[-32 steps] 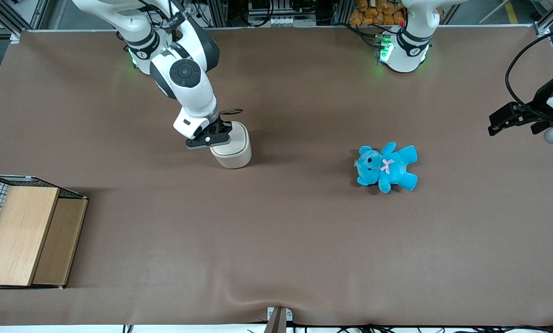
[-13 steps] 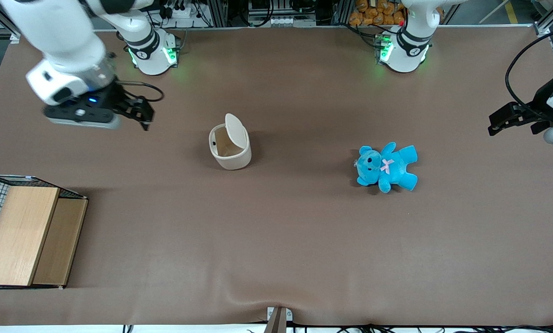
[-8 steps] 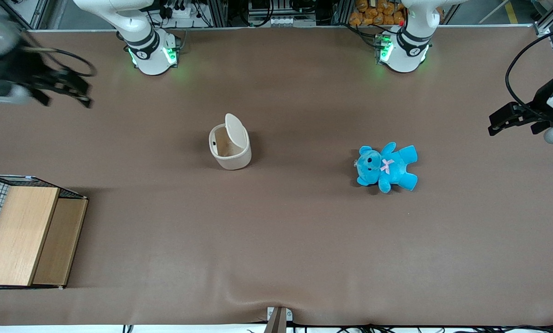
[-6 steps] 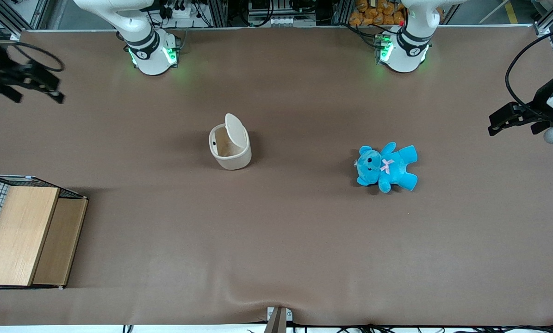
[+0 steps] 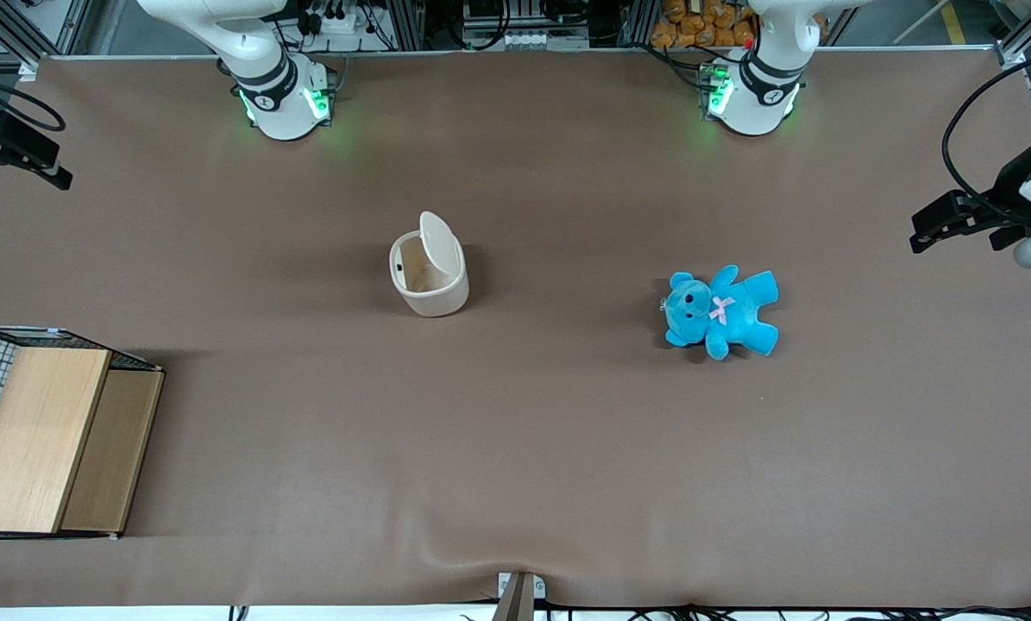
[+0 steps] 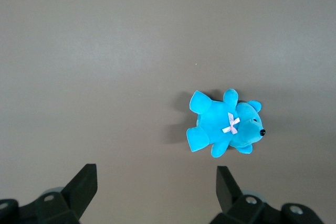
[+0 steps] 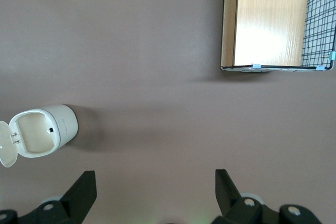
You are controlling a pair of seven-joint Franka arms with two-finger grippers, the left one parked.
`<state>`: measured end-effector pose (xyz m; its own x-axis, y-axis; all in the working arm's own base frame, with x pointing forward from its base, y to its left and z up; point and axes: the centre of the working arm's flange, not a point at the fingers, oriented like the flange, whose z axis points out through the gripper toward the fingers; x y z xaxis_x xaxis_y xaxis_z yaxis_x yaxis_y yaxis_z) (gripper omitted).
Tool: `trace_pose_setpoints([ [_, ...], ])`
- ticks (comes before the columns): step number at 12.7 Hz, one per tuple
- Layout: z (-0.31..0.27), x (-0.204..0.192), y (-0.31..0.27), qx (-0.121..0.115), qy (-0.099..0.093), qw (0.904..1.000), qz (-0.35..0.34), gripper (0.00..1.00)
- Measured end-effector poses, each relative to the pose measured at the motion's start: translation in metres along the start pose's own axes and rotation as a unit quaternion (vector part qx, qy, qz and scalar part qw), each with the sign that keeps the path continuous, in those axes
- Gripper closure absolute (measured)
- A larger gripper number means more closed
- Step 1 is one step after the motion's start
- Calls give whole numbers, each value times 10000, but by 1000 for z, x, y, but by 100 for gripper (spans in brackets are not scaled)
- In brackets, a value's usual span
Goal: Open trash can with right arm
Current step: 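Carry the lid away from the can and raise the right arm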
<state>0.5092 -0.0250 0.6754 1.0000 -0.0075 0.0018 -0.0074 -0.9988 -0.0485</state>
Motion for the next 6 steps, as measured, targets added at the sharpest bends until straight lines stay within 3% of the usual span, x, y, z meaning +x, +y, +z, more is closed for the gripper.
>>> trace_pose_setpoints([
  [6, 1, -1, -4, 1, -41, 10000, -52, 0],
])
